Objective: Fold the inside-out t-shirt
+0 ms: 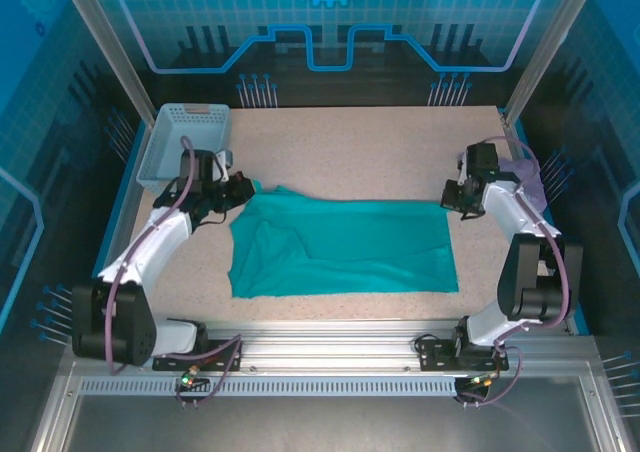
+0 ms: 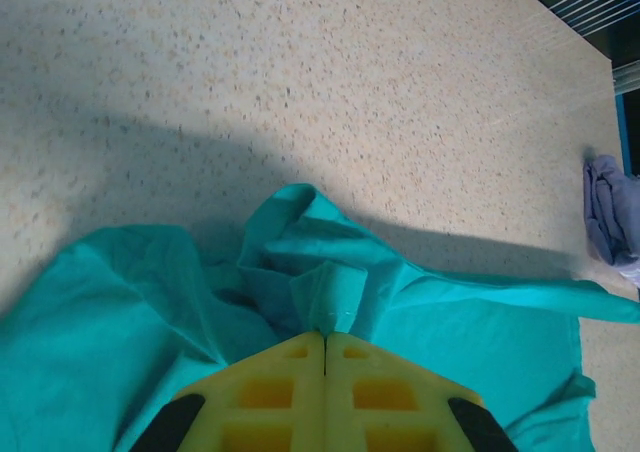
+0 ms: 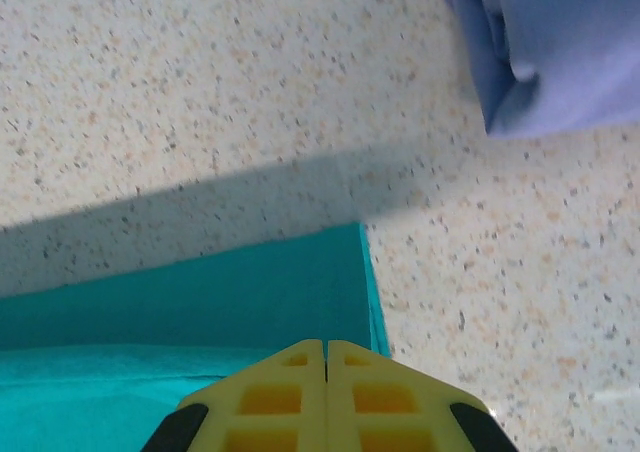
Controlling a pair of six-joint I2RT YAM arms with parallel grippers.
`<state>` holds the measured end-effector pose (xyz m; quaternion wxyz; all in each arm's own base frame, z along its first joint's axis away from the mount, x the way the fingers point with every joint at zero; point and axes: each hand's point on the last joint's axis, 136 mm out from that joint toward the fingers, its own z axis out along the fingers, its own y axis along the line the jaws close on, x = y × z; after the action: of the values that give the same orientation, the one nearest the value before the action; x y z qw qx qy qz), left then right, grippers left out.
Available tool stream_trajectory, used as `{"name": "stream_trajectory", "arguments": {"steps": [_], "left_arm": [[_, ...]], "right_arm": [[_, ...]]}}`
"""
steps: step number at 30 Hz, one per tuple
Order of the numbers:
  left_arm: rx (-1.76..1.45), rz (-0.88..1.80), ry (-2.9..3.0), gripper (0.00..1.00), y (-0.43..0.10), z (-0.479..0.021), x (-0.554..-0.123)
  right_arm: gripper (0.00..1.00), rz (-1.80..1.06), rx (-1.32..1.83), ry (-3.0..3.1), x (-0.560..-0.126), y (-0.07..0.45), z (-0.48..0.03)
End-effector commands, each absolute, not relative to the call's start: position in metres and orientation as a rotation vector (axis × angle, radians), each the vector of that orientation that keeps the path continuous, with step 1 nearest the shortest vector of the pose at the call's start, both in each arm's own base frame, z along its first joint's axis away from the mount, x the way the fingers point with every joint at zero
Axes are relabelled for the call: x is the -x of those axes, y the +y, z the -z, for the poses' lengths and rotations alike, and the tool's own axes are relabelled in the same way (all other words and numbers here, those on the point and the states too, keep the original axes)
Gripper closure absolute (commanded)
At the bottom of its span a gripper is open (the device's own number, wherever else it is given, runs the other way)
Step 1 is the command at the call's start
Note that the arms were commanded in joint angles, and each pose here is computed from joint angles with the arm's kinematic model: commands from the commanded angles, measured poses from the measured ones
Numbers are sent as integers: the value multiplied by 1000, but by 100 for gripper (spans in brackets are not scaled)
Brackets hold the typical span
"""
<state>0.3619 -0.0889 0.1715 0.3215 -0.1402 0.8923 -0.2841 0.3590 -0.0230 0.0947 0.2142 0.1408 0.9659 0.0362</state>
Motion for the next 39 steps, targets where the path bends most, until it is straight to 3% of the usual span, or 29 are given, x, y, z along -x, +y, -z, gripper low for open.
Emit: {"name": "stream_trajectory", "arguments": {"steps": [1,17,19,24,28,33,39], "left_arm": [[391,780,2309,100,-88,-179,-343],[509,798,2428,100,-85,-127,-268],[542,821,2462,100,-89,-112,-262],[606,883,2519,100,-98,-86,-240],[670,865,2541,79,-95,-66,-225],[701,701,2453,69,-72,-80,-234],[412,683,2297,55,-95,-127,-273]], "right_arm": [[100,-117,-458,2688,-343,-24,-89],[100,-118,-522,2762,-299,-20,-55],[95,-115,-537,2783,-296,-20,-50],[72,-75,-522,2687,-292,-25,-70],[56,-153,-334,2545,-299,2,-103],[54,-200,-91,2477,-304,50,-125],[53,-251,22,2481,-315,92,-119]]}}
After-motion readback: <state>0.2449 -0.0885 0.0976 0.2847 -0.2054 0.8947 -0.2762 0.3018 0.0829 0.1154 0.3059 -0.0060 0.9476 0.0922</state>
